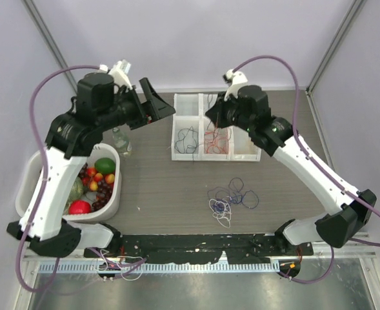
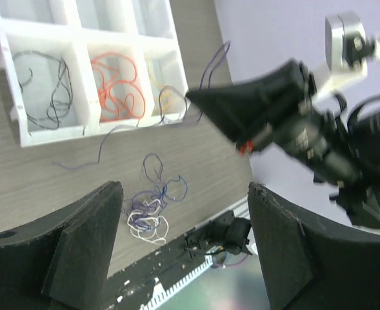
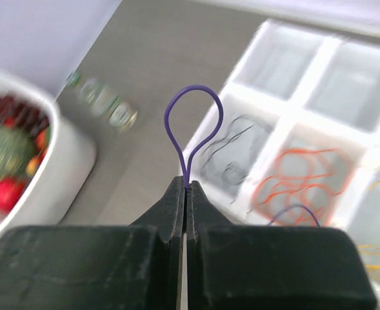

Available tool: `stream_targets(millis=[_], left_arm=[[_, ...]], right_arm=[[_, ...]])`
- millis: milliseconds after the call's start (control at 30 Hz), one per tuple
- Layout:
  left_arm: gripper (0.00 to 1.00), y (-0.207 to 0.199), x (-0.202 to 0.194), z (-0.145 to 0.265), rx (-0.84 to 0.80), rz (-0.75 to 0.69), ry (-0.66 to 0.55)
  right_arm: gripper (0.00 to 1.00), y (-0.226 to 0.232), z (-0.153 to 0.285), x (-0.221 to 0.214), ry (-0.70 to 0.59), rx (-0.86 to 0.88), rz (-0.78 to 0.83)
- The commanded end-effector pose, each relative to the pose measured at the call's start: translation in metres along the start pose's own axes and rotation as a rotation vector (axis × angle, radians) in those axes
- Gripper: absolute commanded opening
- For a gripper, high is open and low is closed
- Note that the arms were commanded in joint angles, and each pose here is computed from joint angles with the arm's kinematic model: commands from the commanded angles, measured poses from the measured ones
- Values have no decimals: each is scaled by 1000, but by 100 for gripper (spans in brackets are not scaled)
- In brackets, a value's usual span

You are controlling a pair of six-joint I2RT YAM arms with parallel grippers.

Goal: Untangle the cables

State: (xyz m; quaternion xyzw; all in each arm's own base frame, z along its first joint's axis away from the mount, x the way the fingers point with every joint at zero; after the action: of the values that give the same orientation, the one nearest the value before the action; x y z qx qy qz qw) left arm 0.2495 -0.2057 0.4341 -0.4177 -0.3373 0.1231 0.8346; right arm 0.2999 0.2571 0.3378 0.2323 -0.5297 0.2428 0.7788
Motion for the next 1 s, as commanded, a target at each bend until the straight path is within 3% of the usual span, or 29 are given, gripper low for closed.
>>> stream_targets(millis=[0, 233, 367, 500, 767, 967], left_arm=[[82, -1, 14, 19, -51, -75, -152], [83, 13, -2, 14, -59, -128, -90], [83, 21, -9, 10, -51, -173, -52], [84, 25, -16, 3, -53, -208, 0], [84, 39, -19, -4, -8, -254, 21], [84, 47, -21, -5, 25, -273, 32]], right_arm=[[1, -59, 9, 74, -204, -192, -59], [1, -157, 6, 112, -277, -538, -44], [1, -200, -6, 125, -286, -646, 17], [1, -231, -31, 125, -284, -685, 46], [1, -262, -97, 79, -198, -678, 41], [1, -278, -139, 40, -182, -623, -139]])
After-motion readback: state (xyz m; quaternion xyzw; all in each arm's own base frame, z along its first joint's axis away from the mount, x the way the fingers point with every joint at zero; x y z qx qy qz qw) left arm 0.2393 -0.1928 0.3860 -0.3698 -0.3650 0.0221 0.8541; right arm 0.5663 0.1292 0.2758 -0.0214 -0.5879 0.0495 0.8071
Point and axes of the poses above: each gripper's point midway between its finger pads, its own z axis back along the fingers, its own y axis along the line the jaws close on, x = y × z, the point moved 3 cm from there along z, back along the fingers, and after that the axes turned 12 degrees about z, right-handed, at the moved point
